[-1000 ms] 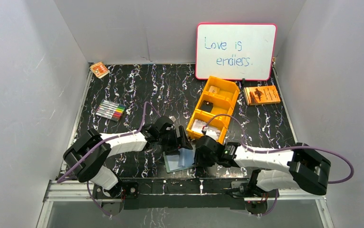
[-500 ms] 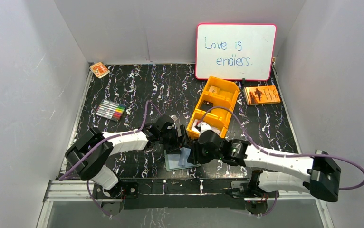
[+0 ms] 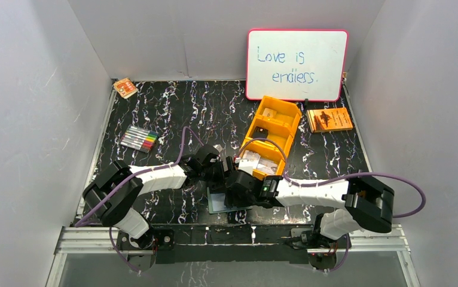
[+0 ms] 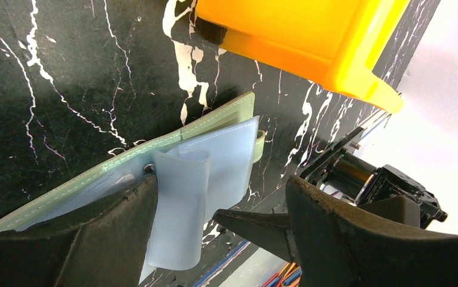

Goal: Put the credit cards into the card holder
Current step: Open the card holder at the center of the board.

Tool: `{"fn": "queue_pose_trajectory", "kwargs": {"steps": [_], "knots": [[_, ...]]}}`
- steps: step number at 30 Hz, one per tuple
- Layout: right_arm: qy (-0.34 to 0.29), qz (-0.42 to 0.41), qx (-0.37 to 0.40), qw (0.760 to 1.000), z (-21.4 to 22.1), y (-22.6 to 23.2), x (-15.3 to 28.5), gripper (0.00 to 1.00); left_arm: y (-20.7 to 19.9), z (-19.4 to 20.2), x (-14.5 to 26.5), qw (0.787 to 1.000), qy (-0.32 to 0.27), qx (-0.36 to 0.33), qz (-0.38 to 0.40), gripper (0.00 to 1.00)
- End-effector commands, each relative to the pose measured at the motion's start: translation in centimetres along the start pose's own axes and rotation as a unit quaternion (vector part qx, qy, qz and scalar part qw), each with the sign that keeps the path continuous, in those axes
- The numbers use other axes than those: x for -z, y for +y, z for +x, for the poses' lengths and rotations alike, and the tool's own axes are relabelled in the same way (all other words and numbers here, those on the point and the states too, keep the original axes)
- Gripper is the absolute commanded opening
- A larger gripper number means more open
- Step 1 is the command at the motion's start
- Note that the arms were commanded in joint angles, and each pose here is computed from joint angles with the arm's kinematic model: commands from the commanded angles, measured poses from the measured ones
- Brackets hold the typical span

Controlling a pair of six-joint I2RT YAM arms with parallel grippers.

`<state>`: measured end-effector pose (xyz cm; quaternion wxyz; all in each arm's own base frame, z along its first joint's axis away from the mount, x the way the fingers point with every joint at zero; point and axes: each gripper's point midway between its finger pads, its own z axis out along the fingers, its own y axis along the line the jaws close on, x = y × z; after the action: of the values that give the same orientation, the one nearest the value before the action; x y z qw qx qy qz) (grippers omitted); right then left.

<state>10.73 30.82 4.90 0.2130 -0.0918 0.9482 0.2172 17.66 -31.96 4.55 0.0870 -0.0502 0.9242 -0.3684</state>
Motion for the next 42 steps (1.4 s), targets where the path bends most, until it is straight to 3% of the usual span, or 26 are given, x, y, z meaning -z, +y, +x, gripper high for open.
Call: {"fn": "queue_pose_trajectory", "kwargs": {"steps": [1, 11, 20, 27, 35, 42], "knots": [[-0.039, 0.053, -0.032, 0.997, -1.7, -1.2, -0.6, 0.61, -0.1, 0.6, 0.5, 1.0, 0.008, -0.007, 0.006, 0.76], [-0.024, 0.123, -0.056, 0.99, 0.6, -6.2, 0.2, 0.35, 0.0, 0.8, 1.6, 1.0, 0.003, -0.015, 0.005, 0.78], [-0.037, 0.138, -0.069, 0.987, 0.8, -8.1, 1.4, 0.3, 0.3, 0.9, 2.2, 1.0, -0.005, -0.017, 0.002, 0.8], [-0.118, -0.02, -0.032, 0.992, -3.1, -2.5, 4.5, 0.46, 0.0, 0.7, 1.7, 1.0, -0.003, -0.014, 0.005, 0.8], [-0.116, -0.071, 0.069, 0.988, -4.7, 1.6, 5.6, 0.62, -1.4, -0.2, 2.9, 1.0, -0.024, -0.013, 0.012, 0.83], [-0.104, -0.082, 0.095, 0.987, -4.3, 2.7, 4.9, 0.65, -2.0, -0.8, 4.4, 0.999, -0.047, -0.01, 0.009, 0.87]]}}
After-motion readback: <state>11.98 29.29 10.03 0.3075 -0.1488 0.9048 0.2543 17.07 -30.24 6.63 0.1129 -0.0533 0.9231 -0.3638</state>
